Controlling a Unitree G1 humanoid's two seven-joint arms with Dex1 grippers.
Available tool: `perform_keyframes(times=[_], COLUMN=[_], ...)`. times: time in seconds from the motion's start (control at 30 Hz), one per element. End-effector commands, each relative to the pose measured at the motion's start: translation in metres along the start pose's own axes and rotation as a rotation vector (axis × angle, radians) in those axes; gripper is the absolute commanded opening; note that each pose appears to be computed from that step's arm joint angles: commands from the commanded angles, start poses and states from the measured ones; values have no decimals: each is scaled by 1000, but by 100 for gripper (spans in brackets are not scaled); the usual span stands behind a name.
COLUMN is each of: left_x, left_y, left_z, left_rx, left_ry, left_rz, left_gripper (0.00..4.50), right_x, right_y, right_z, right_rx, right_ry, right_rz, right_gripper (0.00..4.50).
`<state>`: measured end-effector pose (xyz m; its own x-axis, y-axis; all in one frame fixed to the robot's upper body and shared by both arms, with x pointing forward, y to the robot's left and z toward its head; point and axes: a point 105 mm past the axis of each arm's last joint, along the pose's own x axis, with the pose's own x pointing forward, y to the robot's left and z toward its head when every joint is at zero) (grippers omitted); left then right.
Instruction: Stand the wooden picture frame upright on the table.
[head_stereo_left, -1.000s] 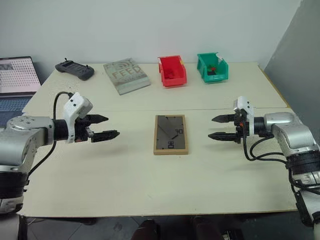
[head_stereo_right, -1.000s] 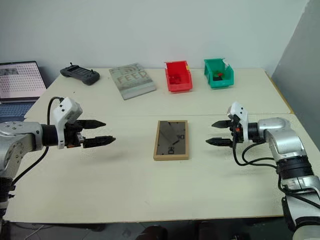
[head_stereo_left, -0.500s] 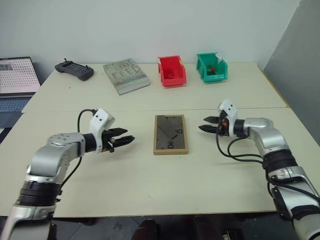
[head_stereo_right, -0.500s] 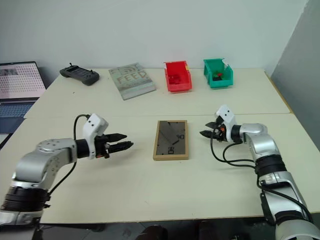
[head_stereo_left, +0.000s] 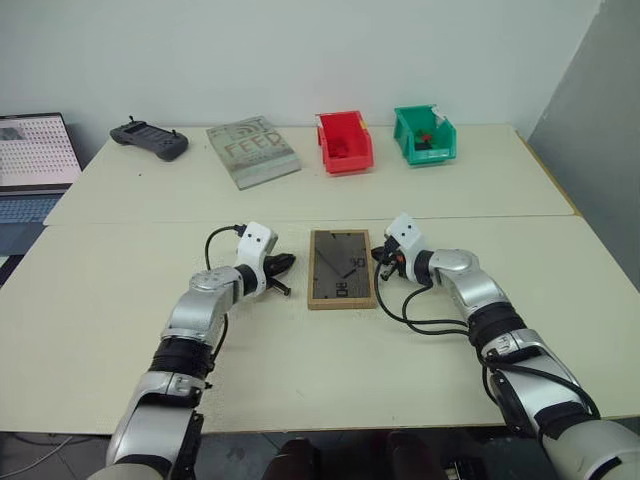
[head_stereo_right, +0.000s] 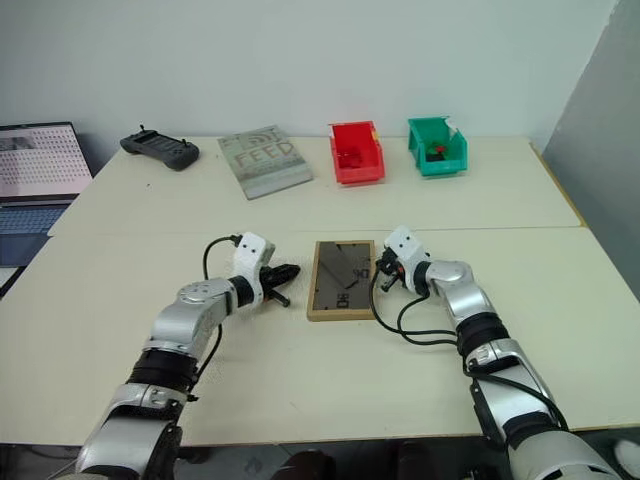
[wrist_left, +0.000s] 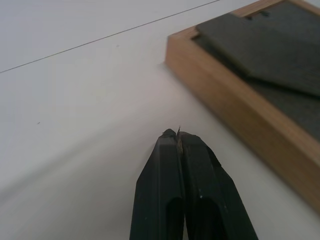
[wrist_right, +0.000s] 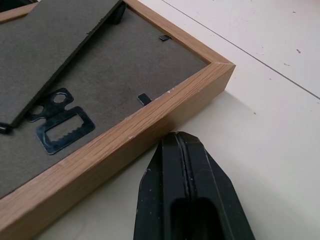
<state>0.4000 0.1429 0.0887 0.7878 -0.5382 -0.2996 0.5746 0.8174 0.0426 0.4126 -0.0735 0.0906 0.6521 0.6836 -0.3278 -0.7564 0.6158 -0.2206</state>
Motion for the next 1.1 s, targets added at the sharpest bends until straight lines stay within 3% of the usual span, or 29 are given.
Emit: perform_keyframes(times=[0.03,0.3,0.53,0.67,0.8,0.93,1.03,1.1], left_x=[1,-43,-91,-120,-155,-179,-190,-189], left_y=[-17,-38,-47,-41,0,-16,-37,-37], left_z=[15,-5,-30,-46,-62,-44,-32,-33], left_rx=[69,92,-20,-29,-7,-270,-545,-664], left_ry=[-30,94,204,289,375,286,242,244], left_rz=[-60,-136,-120,-128,-26,-193,-354,-356], left_gripper=[8,8,8,8,8,57,120,164], right_x=[2,-24,-43,-55,-78,-94,-96,-93], right_y=[22,53,76,65,31,34,45,50], right_z=[14,20,16,-2,-18,-5,-6,-8], right_rx=[15,11,-30,-60,-163,-90,-168,-188], right_ry=[-72,-79,-27,47,99,6,-3,-2], right_rz=[81,221,294,243,137,197,265,291], right_gripper=[0,0,0,0,0,0,0,0])
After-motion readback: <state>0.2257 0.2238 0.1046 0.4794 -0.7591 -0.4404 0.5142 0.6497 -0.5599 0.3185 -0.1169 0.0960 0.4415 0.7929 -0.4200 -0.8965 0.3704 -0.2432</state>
